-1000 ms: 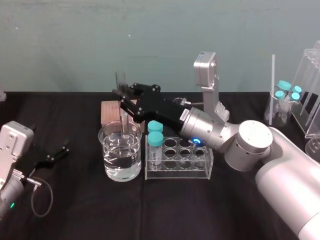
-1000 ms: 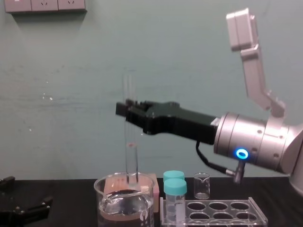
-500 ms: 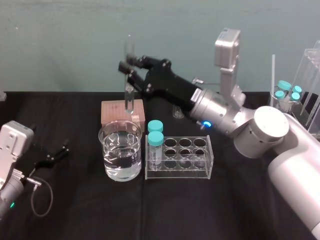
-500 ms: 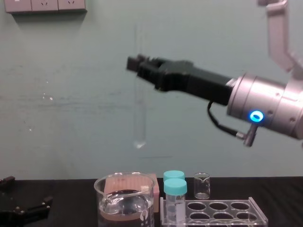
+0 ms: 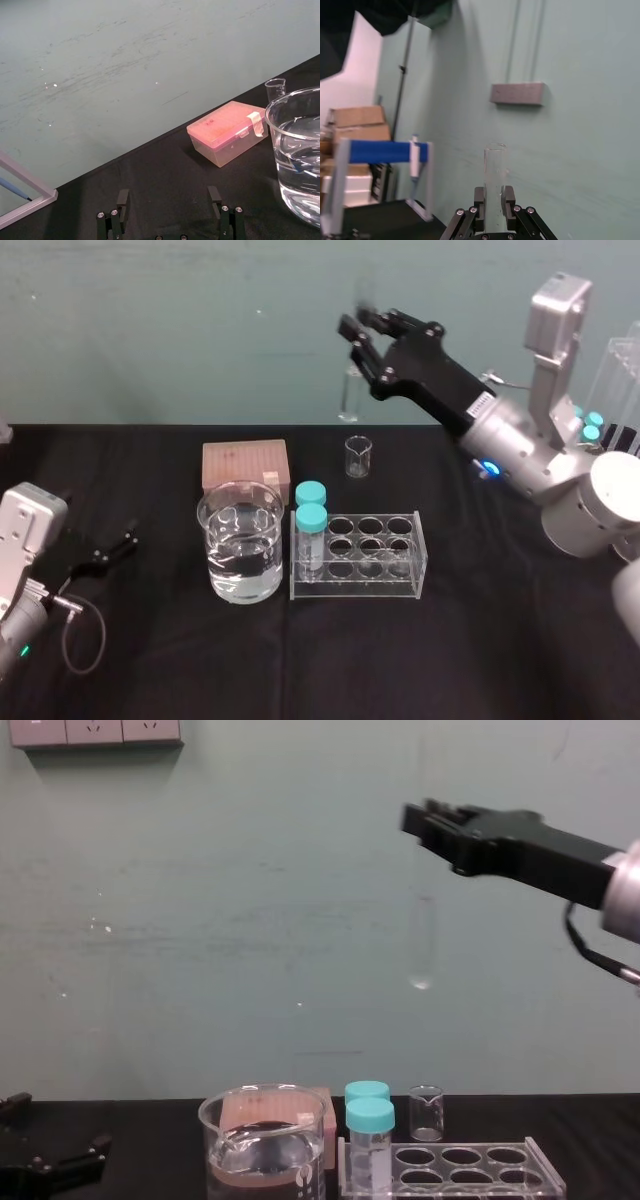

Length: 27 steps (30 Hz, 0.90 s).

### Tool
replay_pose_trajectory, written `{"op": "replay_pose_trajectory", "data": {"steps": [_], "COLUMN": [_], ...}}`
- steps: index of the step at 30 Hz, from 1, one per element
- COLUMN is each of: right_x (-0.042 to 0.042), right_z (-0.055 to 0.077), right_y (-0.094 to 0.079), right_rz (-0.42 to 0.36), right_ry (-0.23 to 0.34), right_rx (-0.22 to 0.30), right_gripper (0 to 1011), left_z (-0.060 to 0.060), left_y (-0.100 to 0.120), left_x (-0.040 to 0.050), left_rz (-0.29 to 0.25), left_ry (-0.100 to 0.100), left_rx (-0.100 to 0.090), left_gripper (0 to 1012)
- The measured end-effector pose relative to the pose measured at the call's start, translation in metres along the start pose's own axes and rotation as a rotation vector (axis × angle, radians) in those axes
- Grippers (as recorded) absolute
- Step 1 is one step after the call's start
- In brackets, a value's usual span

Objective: Hold the test tube with one hand and immerse one end into the beaker, then return it to the test tube rack.

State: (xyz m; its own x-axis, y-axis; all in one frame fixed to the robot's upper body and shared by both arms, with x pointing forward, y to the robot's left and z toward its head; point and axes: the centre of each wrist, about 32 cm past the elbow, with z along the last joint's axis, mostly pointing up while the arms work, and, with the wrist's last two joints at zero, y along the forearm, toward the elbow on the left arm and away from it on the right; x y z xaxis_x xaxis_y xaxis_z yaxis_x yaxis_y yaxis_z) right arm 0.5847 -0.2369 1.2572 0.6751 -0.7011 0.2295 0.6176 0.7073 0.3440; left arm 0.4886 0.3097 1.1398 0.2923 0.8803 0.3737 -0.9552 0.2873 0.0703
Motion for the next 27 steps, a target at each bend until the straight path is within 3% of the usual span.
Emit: {"op": "replay_pose_trajectory", "data": {"steps": [5, 10, 17, 27], "right_x": [-0.0020, -0.0098, -0.0187, -0.0252], "right_z": [-0.003, -0.012, -0.024, -0.038], "right_y": [-0.019, -0.042, -0.058, -0.070], "right_rz": [-0.060, -0.113, -0.146, -0.180], "right_ry": [-0.006, 0.009, 0.036, 0.067], "right_rx": [-0.039, -0.103, -0.162, -0.214], "right_gripper": [234, 235, 234, 234], "left_z": [0.000, 0.000, 0.000, 0.000], "left_y": [0.000, 0.000, 0.000, 0.000], "left_x": [0.0000, 0.0000, 0.0000, 0.0000], "left_rz": [0.000, 0.000, 0.000, 0.000], "left_ry": [0.000, 0.000, 0.000, 0.000], "left_rx": [0.000, 0.000, 0.000, 0.000], "left_gripper": [1000, 1000, 1000, 1000]}}
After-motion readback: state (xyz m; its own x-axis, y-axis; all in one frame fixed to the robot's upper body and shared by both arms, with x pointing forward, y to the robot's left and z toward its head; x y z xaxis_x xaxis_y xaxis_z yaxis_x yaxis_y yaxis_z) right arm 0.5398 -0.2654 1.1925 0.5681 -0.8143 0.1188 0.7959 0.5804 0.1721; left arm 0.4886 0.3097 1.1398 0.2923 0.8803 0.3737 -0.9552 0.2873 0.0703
